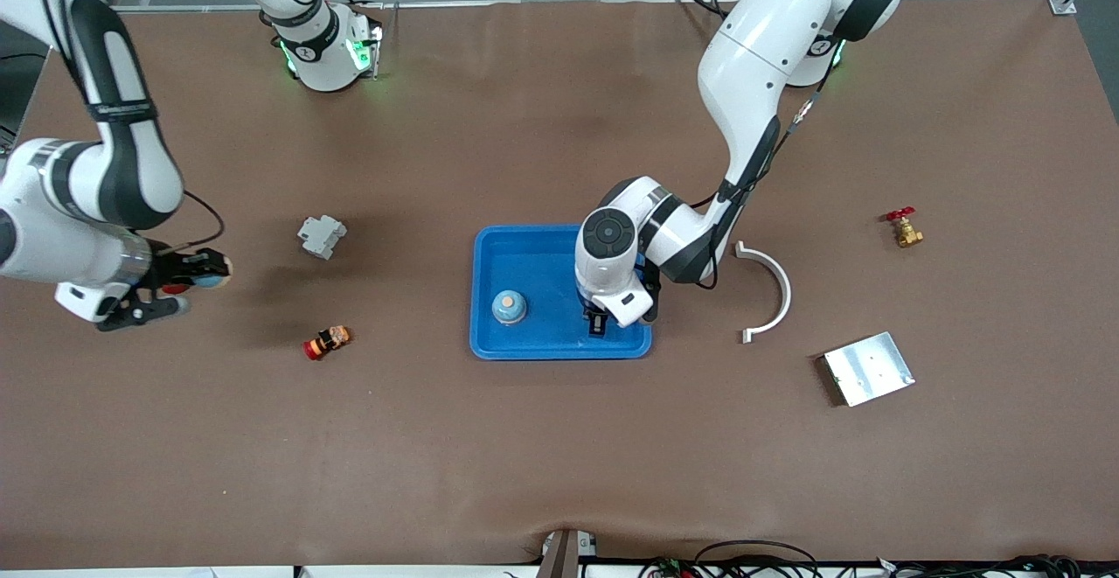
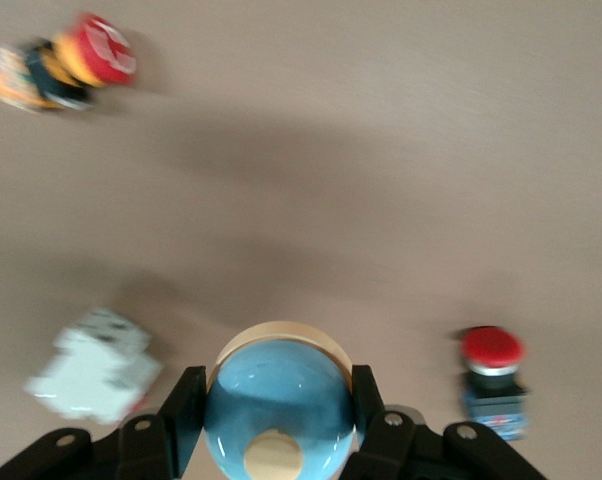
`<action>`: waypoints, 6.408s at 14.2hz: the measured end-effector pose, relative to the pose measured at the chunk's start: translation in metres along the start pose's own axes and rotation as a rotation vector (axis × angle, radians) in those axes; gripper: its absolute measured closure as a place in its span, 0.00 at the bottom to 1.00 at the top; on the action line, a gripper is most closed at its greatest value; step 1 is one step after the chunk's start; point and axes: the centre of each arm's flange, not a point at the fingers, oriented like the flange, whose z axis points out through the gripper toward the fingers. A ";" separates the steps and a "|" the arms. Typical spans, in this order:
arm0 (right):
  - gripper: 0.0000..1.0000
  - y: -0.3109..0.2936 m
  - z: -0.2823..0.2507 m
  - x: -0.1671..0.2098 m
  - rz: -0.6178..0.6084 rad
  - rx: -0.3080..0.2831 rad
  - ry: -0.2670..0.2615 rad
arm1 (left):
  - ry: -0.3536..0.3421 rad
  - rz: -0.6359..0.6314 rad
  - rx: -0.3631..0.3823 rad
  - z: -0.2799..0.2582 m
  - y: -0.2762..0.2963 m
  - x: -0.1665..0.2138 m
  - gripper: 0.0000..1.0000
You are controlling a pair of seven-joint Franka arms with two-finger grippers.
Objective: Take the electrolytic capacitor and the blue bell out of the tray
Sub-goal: 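Place the bell beside the red buttons while the left gripper lifts the capacitor, then return the right gripper to the tray while the left gripper carries the capacitor, then grasp the second bell with the right gripper while the left gripper lowers the capacitor, then place the bell on the table while the left gripper releases the capacitor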
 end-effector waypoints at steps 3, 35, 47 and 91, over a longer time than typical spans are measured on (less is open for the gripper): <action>0.37 0.020 0.052 -0.037 -0.006 0.000 0.006 | 0.019 0.031 -0.021 -0.002 0.001 -0.002 0.66; 0.00 -0.269 -0.026 0.141 0.593 0.084 0.051 | 0.039 1.206 0.035 -0.129 -0.013 0.098 0.66; 0.00 -0.468 0.036 0.179 1.272 0.100 0.081 | 0.041 1.505 0.036 -0.101 -0.053 0.178 0.66; 0.38 -0.298 -0.011 0.176 0.735 -0.007 -0.081 | 0.045 1.551 -0.066 -0.011 -0.071 0.265 0.21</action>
